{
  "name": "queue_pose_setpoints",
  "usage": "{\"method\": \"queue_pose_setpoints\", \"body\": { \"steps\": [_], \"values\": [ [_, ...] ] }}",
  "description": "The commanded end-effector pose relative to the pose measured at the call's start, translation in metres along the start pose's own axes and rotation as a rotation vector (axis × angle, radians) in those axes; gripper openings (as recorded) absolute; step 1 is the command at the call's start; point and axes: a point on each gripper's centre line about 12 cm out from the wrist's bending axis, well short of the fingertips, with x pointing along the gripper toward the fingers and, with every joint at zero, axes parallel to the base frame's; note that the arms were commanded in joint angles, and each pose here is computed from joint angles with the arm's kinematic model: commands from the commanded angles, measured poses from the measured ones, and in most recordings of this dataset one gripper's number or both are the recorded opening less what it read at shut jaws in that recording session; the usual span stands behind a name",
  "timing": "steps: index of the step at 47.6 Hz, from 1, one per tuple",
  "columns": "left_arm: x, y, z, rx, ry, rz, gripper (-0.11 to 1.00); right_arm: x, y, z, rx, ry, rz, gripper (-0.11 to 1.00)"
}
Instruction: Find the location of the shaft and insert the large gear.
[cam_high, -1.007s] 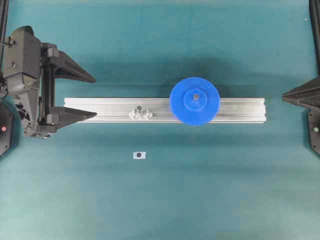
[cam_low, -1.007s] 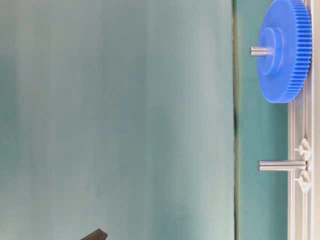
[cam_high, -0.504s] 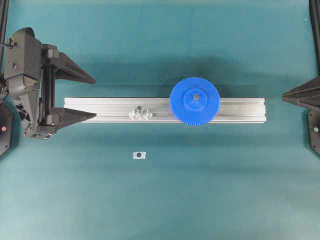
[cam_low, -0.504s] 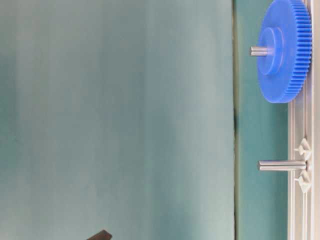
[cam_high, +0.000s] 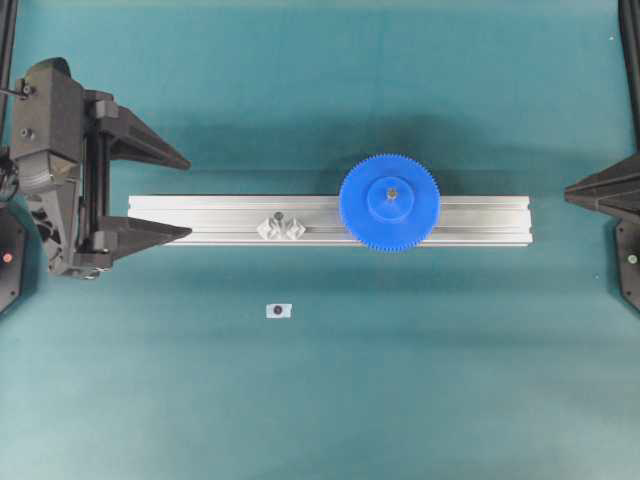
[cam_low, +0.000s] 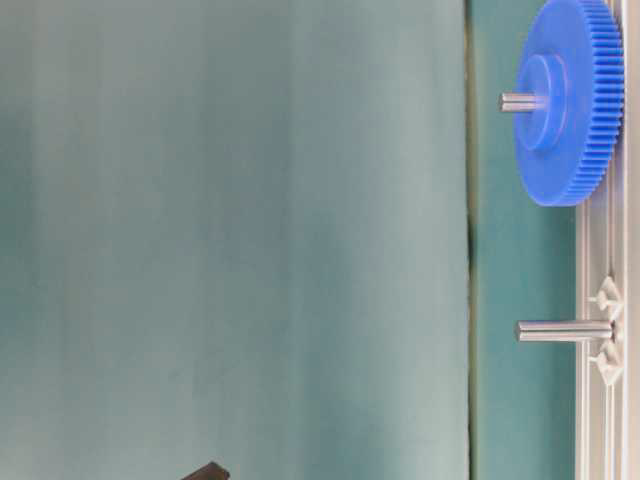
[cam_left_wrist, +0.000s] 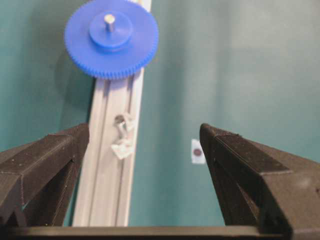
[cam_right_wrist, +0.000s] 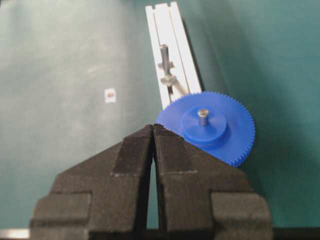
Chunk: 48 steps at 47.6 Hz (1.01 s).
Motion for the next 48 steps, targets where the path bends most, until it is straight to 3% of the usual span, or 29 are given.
{"method": "queue_pose_setpoints", "body": {
  "steps": [1,48],
  "values": [
    [-0.0026,-0.0010,0.0060,0.001,-0.021,-0.003,0.91,0.0003,0.0004,0.0045,0.005,-0.008,-0.001,0.08],
    [-0.0062,-0.0009,0.0047,0.002,-0.026,-0.003,0.91,-0.0001,-0.0024,0.0084,-0.006,-0.040,-0.019,0.08]
  ]
}}
